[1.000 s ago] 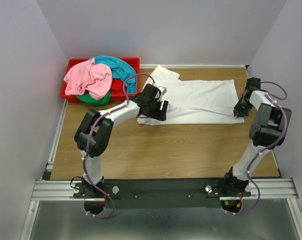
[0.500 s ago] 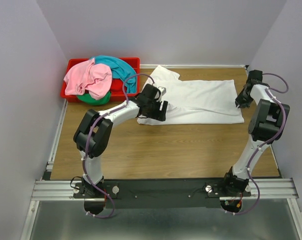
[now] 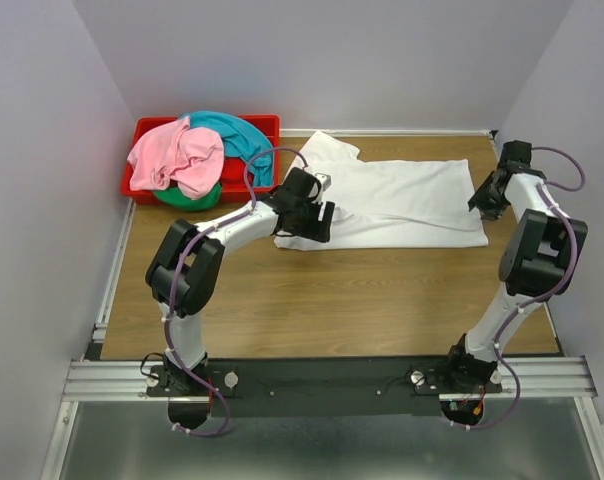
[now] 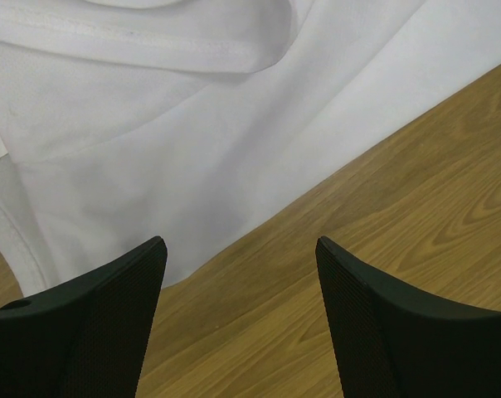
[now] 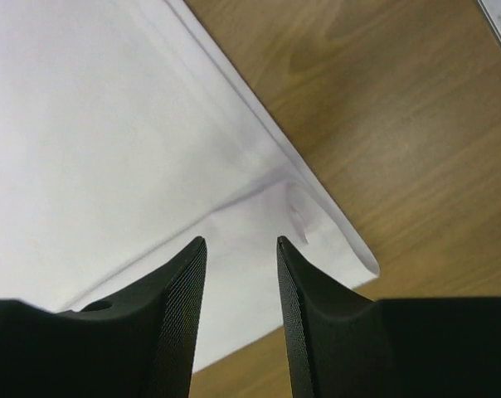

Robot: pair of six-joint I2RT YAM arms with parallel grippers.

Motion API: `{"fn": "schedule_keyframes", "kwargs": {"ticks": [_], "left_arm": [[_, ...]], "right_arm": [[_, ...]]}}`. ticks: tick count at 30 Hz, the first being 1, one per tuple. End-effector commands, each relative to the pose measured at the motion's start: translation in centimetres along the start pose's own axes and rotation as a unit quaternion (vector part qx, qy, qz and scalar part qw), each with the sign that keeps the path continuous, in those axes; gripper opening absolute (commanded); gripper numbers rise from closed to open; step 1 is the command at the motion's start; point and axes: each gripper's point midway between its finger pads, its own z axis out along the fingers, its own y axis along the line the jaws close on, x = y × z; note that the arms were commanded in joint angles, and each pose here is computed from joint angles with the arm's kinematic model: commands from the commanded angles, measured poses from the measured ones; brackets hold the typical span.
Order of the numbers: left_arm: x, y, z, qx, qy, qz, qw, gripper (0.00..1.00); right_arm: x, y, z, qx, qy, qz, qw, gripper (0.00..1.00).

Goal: Fold and stack the t-shirts
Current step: Fold the tshirt

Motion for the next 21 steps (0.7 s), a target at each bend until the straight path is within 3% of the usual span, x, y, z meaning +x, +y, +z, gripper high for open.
{"fn": "schedule_keyframes", "kwargs": {"ticks": [1,21], "left_arm": [[-1.6,-0.4,-1.4,-0.005,-0.025,0.0,1.0,0.8],[-0.9,-0.5,-1.6,-0.006,-0.026,-0.008,1.0,0.8]], "right_arm": [[1.7,-2.1,-0.5,0.016,0.016,0.01,1.0,0.47],[3.4,-3.1,2.7,0.0,0.059,0.007,0.998,0.44]]}}
